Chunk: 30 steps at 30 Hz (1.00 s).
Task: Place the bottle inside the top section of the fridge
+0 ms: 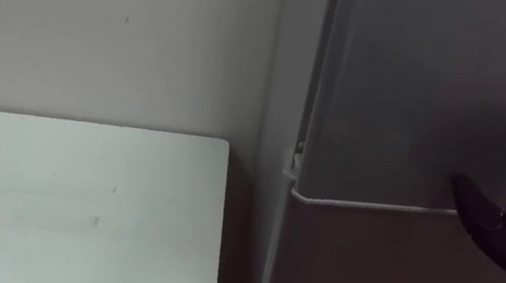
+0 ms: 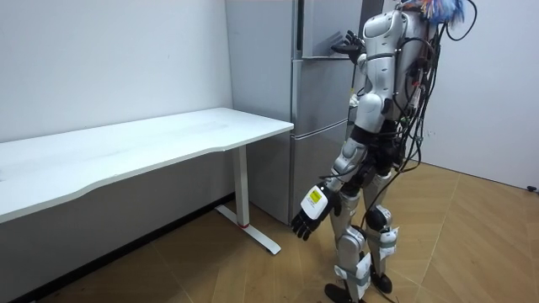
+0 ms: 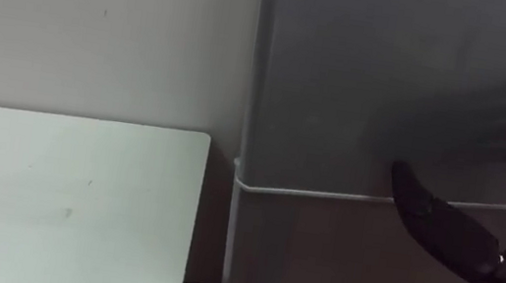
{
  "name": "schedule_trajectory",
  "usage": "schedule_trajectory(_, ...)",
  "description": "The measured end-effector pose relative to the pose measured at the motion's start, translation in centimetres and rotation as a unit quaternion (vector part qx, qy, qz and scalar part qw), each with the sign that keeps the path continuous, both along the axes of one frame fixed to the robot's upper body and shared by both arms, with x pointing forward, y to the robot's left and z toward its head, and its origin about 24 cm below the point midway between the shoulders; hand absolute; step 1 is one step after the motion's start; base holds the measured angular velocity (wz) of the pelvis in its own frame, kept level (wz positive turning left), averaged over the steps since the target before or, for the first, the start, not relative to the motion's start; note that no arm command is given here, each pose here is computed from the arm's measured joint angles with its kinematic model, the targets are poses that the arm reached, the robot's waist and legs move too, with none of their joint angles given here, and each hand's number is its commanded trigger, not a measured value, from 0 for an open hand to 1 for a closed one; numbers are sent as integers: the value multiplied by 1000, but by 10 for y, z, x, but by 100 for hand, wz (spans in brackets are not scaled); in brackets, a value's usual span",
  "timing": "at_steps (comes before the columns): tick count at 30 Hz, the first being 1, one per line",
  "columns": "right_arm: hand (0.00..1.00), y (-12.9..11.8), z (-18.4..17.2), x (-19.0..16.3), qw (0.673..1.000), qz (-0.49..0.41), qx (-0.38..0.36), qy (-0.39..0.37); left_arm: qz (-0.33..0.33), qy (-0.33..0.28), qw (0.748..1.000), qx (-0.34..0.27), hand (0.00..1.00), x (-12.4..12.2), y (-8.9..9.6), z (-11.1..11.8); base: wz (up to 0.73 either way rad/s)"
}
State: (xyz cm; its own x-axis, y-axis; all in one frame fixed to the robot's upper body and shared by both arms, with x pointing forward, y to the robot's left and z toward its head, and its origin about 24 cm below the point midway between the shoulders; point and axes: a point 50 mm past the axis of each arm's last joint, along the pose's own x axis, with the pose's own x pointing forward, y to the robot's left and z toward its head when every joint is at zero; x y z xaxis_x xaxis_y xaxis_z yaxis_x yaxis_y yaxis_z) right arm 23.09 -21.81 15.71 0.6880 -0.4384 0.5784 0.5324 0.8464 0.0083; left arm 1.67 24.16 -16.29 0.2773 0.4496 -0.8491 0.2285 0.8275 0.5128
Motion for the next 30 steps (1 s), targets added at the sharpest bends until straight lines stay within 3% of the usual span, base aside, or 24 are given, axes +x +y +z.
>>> schedule_trajectory(16, 0, 25, 23, 8, 993, -25, -100, -58, -7, -2, 1000, -2, 0, 6, 9, 2, 5)
schedule_trajectory(30, 0, 47, 54, 17, 963, 3, -247, -107, -38, 2, 999, 2, 0, 17, 14, 4, 11)
